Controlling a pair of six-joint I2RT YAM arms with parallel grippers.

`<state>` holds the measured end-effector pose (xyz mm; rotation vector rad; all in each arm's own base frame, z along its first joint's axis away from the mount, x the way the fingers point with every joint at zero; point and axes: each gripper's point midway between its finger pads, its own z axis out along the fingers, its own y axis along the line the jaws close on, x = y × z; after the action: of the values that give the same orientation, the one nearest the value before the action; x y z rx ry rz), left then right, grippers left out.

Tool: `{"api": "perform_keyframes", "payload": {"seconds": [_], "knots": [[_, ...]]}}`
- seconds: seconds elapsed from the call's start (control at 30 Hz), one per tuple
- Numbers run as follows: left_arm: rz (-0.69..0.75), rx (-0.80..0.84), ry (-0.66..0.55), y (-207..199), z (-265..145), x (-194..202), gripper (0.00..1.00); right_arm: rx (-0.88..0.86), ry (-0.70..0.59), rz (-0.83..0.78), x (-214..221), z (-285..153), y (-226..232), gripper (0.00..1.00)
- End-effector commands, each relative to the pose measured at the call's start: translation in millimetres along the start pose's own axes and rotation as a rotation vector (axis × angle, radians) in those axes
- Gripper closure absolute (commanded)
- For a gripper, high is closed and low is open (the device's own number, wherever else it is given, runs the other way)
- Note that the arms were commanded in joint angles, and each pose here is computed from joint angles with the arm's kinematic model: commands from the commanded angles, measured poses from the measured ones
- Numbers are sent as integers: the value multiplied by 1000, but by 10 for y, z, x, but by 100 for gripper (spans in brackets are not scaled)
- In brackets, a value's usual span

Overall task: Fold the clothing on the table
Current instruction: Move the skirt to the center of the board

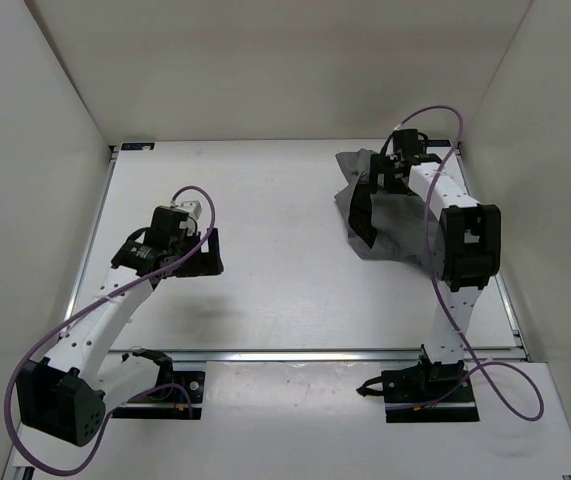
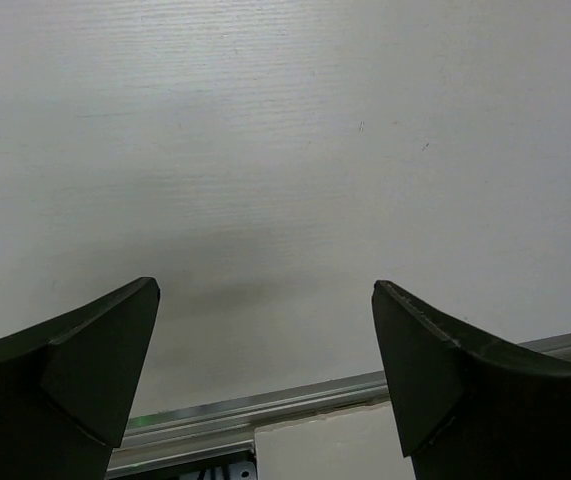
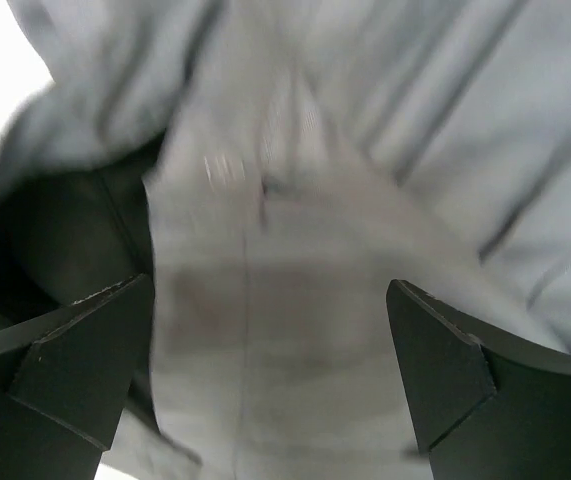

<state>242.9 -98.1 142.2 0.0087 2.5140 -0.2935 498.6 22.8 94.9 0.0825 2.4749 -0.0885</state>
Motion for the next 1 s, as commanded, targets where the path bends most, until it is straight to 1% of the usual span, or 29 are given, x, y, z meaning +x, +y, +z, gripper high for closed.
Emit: {"api": "perform_keyframes", "payload": {"seconds": [0.0,0.07,0.1,0.13,0.2,0.23,0.27,0.3,0.37,0.4,0.43,0.47,0.5,0.53,0.57,0.63,0.7,0.73,0.8,0.83,0.87,0.9,0.93,0.97], "knots": [[4,24,30,-47,46,58,1,-39,-104,18,-404,55,161,1],[10,24,35,-49,64,54,1,-28,-122,16,-466,128,189,1],[15,27,35,-48,79,46,1,-25,-105,2,-402,223,212,1],[15,23,37,-36,83,44,1,-24,-114,6,-451,237,225,1],[15,14,47,-19,101,59,2,-19,-102,3,-420,403,247,3],[18,18,42,-29,97,43,1,-40,-106,12,-455,419,265,4],[21,10,60,-10,118,97,1,-51,-109,20,-485,474,290,8],[25,19,63,-35,110,102,1,-48,-99,17,-461,532,277,14],[25,20,65,-28,133,131,1,-42,-101,18,-506,595,297,31],[40,25,80,-37,151,156,2,-37,-94,13,-495,625,290,46],[33,23,81,-45,166,160,2,-21,-93,4,-501,640,302,64],[37,30,94,-64,182,176,1,-1,-100,6,-537,659,248,73],[39,30,93,-73,188,171,2,8,-85,-6,-502,663,275,86],[40,33,93,-82,205,159,2,18,-95,-8,-566,590,298,98],[35,50,82,-118,201,123,2,41,-96,-3,-589,564,243,100],[15,104,66,-225,246,75,2,62,-91,-22,-607,455,254,100],[-7,211,49,-474,263,7,2,68,-98,-36,-649,262,301,100],[-3,284,27,-654,266,-26,1,46,-116,-49,-718,98,371,100],[-5,378,-22,-885,315,-99,1,-4,-98,-87,-660,-127,600,100],[-17,425,1,-994,332,-13,1,-53,-116,-99,-701,-279,779,100],[-38,479,-11,-1109,328,-28,2,-73,-114,-113,-694,-410,867,100],[-48,510,-38,-1144,327,-51,2,-113,-131,-123,-719,-610,1047,100],[-70,528,-32,-1177,324,-10,1,-150,-138,-146,-690,-720,1272,100],[-87,540,-53,-1187,315,-57,1,-168,-143,-165,-686,-847,1364,100]]}}
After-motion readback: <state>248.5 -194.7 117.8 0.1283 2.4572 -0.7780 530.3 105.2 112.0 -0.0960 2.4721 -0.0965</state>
